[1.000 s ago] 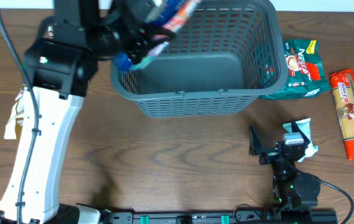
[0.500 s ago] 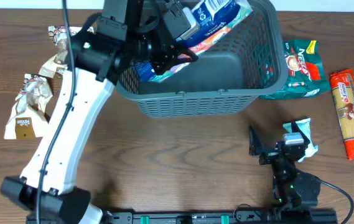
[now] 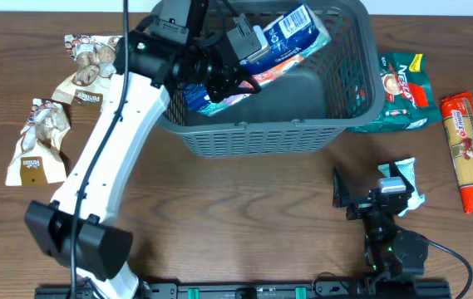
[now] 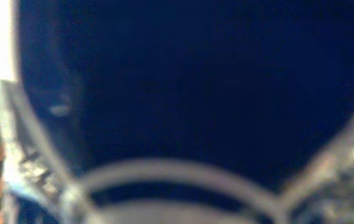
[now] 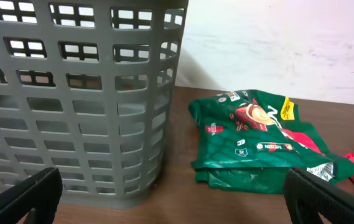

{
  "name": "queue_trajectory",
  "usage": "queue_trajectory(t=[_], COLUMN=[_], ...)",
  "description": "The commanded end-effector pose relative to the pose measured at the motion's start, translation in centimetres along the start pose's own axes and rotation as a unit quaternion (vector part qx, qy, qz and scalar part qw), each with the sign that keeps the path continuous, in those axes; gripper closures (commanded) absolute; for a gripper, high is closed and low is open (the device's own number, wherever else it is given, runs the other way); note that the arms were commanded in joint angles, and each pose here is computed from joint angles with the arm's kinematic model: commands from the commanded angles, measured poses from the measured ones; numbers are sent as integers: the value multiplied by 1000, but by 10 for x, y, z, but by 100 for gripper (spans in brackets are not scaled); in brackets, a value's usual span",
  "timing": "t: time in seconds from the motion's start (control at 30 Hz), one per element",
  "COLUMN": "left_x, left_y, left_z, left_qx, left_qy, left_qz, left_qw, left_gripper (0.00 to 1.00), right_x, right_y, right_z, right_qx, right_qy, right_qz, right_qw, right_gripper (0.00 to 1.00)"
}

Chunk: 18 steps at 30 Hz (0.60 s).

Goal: Pack container
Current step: 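Lower the blue box into the basket and open the left gripper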

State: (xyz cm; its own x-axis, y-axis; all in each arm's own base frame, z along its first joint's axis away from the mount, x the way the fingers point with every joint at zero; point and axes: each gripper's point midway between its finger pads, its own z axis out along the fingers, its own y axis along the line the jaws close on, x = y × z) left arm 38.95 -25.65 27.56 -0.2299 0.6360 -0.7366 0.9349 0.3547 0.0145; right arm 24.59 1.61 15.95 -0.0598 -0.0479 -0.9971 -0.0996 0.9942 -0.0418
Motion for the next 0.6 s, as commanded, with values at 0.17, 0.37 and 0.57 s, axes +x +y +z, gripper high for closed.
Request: queue_trajectory(t=[0.17, 0.37, 0.57], left_x=[14, 38, 57], left_y=[12, 10, -7], left_z=[26, 50, 62], left_qx=[12, 40, 76], left_qy=[23, 56, 93], left_qz=[3, -16, -9], left_qw=[1000, 998, 993], left_gripper=[94, 94, 95], right_x=[0, 0, 0], right_y=[-2, -2, -2], right_z=[0, 0, 0], right_qx=[4, 4, 4], right_qy=[0, 0, 0], right_qz=[-6, -6, -6], right_qw=[1000, 1000, 1000], right_gripper=[1, 1, 1])
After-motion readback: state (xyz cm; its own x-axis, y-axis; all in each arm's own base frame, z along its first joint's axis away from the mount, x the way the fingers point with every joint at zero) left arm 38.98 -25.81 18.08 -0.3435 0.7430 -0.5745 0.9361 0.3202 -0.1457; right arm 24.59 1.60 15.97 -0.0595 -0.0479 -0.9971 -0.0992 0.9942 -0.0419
